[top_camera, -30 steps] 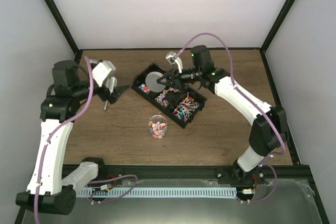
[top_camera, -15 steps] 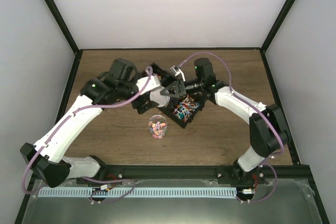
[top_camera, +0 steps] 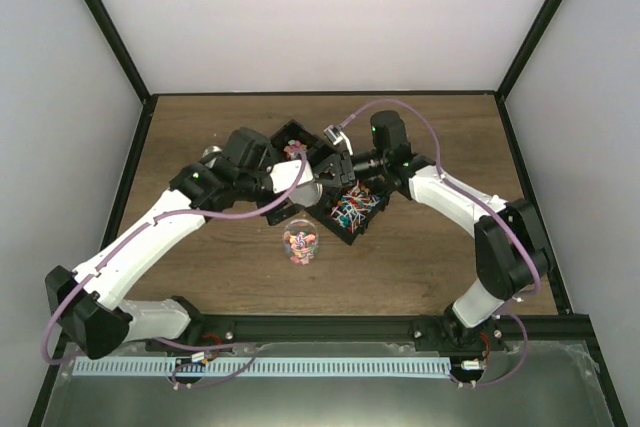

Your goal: Pack the candies

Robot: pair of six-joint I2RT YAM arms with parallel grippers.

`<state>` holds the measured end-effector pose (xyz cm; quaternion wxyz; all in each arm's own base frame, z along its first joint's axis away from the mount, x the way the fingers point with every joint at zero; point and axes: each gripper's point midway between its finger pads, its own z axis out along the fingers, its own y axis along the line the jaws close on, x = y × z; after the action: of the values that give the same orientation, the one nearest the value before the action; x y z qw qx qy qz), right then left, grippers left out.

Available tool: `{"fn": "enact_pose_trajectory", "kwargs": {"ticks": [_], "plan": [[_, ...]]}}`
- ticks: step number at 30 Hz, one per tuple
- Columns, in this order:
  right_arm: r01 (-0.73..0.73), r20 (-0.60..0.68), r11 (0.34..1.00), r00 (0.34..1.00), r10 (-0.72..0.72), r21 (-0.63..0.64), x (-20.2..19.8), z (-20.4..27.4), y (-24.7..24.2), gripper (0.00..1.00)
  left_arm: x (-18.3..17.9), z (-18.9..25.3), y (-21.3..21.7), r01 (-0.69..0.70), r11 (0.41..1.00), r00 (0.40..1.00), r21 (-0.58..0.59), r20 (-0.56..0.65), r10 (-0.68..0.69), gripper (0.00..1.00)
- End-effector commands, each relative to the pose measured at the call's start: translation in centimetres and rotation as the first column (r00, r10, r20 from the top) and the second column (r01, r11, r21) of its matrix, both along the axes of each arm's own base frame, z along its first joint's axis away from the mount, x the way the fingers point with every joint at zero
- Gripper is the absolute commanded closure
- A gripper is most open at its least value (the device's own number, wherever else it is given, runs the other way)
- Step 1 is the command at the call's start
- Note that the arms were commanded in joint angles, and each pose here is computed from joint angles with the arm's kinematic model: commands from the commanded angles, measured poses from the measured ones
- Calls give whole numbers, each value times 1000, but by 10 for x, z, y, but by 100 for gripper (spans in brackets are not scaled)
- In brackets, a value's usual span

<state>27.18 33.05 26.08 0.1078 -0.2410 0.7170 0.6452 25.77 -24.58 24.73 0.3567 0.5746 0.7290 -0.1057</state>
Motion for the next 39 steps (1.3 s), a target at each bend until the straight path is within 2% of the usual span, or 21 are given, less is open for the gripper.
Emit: {"fn": "enact_pose_trajectory", "kwargs": {"ticks": [1, 5, 8, 13, 30, 39], "plan": [[-26, -39, 999, 999, 27, 32, -5, 3, -5, 86, 2, 11, 2, -44, 994, 994, -105, 93, 53, 0], [-39, -63, 998, 997, 42, 50, -7, 3, -7, 87, -9, 18, 2, -27, 972, 987, -232, 148, 63, 0], [-46, -71, 997, 996, 50, 54, -9, 4, -8, 87, -7, 12, 6, -69, 961, 982, -267, 151, 112, 0], [-59, -90, 996, 994, 64, 63, -12, 6, -8, 87, -14, 6, -2, -25, 957, 991, -290, 122, 63, 0], [-47, -159, 996, 986, 58, 70, -10, 1, -7, 87, -16, -16, -19, 18, 974, 991, -224, 134, 13, 0], [-51, -165, 996, 984, 62, 72, -11, 1, -8, 87, -5, -15, -18, -27, 975, 984, -219, 165, 64, 0]]}}
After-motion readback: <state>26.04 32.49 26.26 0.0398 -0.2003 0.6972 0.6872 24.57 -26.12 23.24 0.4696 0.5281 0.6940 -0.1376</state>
